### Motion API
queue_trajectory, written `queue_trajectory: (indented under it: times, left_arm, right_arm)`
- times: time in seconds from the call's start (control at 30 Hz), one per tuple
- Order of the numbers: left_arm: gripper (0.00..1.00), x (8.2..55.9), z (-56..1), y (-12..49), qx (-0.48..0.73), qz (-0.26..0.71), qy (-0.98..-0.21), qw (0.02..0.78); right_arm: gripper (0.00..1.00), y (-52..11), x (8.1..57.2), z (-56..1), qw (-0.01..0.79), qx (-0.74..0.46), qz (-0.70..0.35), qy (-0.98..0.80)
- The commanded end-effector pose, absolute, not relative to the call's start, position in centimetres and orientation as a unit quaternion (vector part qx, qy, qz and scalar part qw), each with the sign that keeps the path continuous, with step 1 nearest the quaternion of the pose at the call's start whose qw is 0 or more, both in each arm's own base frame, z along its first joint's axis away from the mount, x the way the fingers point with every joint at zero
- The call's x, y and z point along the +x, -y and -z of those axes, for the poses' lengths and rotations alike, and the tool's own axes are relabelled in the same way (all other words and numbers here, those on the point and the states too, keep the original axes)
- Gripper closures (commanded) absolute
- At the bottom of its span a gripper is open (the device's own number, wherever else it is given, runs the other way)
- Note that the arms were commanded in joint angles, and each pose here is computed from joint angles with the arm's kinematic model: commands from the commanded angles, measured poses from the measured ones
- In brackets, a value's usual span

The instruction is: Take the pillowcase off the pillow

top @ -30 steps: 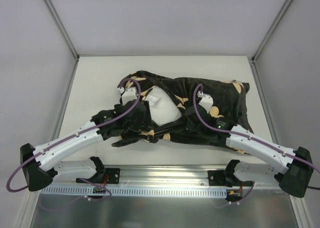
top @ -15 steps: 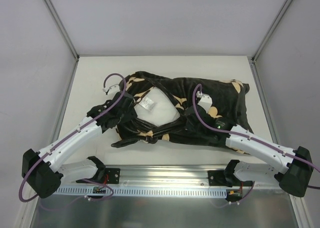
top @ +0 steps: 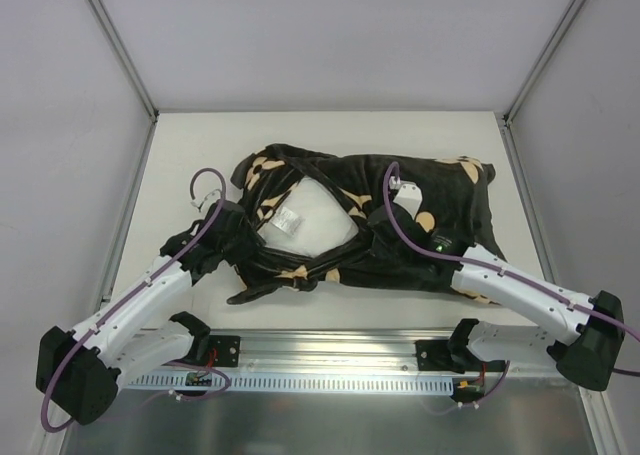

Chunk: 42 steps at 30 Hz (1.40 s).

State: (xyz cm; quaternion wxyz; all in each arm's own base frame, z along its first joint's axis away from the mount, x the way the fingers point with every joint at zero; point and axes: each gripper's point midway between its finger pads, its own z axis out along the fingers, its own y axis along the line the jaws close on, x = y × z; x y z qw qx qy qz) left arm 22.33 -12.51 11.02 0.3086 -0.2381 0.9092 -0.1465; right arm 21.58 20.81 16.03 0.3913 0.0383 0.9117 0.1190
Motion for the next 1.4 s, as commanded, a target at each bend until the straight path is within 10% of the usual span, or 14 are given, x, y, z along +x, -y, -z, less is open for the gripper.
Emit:
queue_trajectory:
  times: [0.0, 0.07, 0.17, 0.6, 1.37]
  left_arm:
    - [0.57, 20.6, -8.5, 12.5, -0.240, 0.157, -0.921, 0.264]
    - [0.75, 20.8, -8.5, 12.8, -0.237, 0.167, -0.919, 0.266]
    - [1.00, 21.2, -8.9, 13.3, -0.225, 0.184, -0.917, 0.274]
    - [1.00, 21.3, -8.7, 13.8, -0.225, 0.227, -0.908, 0.271]
    - [1.00, 20.6, -7.5, 12.8, -0.238, 0.232, -0.906, 0.262]
  right_arm:
    - [0.79, -20.1, 22.1, -20.0, 0.430, 0.004, -0.105, -0.897]
    - [0.44, -21.4, 22.1, -22.3, 0.448, -0.019, -0.122, -0.885]
    - [0.18, -25.1, 21.3, -25.6, 0.471, -0.083, -0.133, -0.868]
    - [0.19, -39.8, 19.8, -20.9, 0.407, -0.266, -0.073, -0.871]
    - [0.01, -37.8, 26.1, -10.8, 0.335, -0.143, 0.038, -0.930]
